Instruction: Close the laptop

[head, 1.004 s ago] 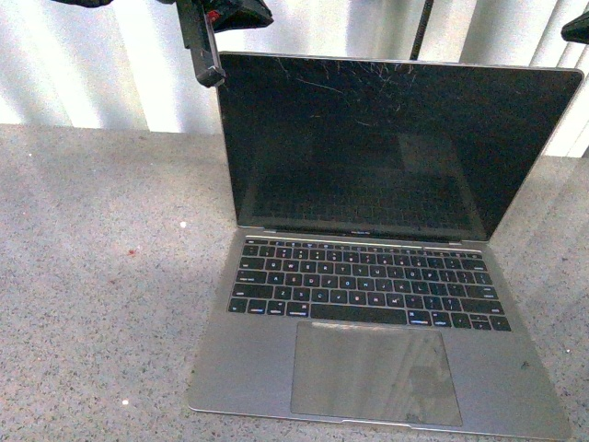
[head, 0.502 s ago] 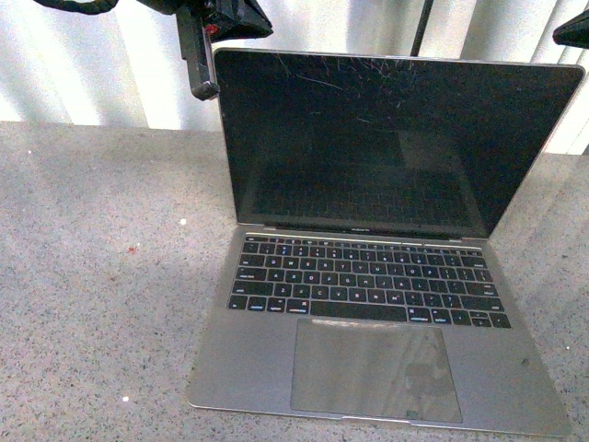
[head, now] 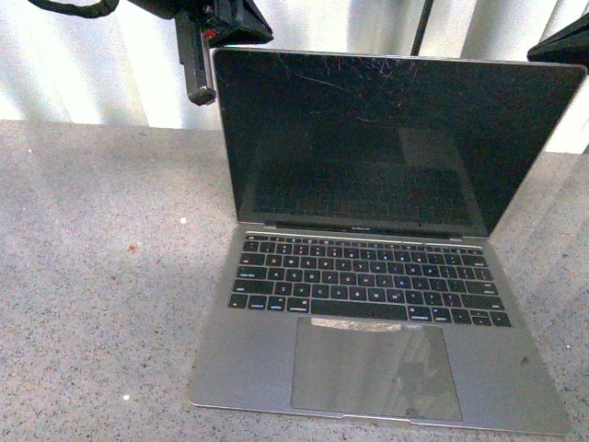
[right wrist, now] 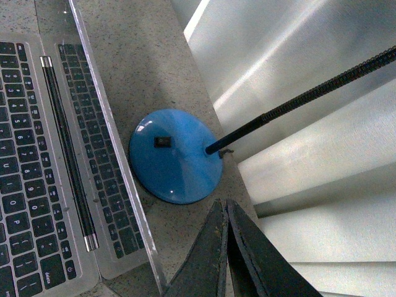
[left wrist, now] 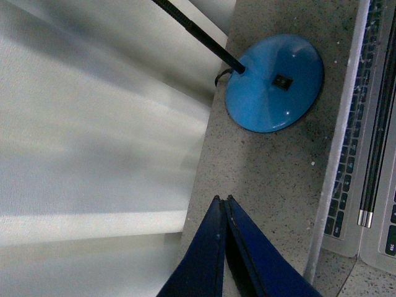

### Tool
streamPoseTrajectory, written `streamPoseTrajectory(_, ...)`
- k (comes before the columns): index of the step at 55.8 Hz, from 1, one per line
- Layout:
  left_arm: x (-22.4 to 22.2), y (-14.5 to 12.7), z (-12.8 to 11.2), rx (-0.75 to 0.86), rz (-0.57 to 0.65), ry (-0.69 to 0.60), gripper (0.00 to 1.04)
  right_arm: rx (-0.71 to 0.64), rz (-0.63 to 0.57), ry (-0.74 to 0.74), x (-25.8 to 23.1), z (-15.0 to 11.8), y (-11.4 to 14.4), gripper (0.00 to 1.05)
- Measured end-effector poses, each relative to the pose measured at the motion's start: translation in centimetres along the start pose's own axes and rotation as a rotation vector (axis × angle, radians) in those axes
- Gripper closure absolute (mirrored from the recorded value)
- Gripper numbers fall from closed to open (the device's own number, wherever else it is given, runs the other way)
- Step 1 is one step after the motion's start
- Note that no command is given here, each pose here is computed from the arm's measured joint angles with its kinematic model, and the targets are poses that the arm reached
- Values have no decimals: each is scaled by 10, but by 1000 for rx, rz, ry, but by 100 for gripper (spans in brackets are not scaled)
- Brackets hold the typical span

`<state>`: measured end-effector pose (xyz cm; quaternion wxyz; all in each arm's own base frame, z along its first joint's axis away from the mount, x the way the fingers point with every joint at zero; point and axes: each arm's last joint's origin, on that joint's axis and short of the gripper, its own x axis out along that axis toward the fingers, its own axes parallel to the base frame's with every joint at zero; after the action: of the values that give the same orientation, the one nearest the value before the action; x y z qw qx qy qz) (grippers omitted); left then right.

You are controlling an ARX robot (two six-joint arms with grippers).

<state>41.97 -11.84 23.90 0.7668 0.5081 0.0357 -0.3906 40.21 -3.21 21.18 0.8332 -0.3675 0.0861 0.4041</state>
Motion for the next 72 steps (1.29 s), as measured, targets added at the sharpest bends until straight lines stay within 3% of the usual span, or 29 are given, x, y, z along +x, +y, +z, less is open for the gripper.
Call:
streamPoseTrajectory(20,0,-4,-1,11,-29,-5,101,20,1,-1,1,-1,3,102)
streamPoseTrajectory(49,-2,-23,-6,1,-72,-22,101,50,2,1,4,15,28,102)
streamPoseTrajectory(72,-18,-47,7,29,-114,-39,101,76,21,9,-1,18,57,102)
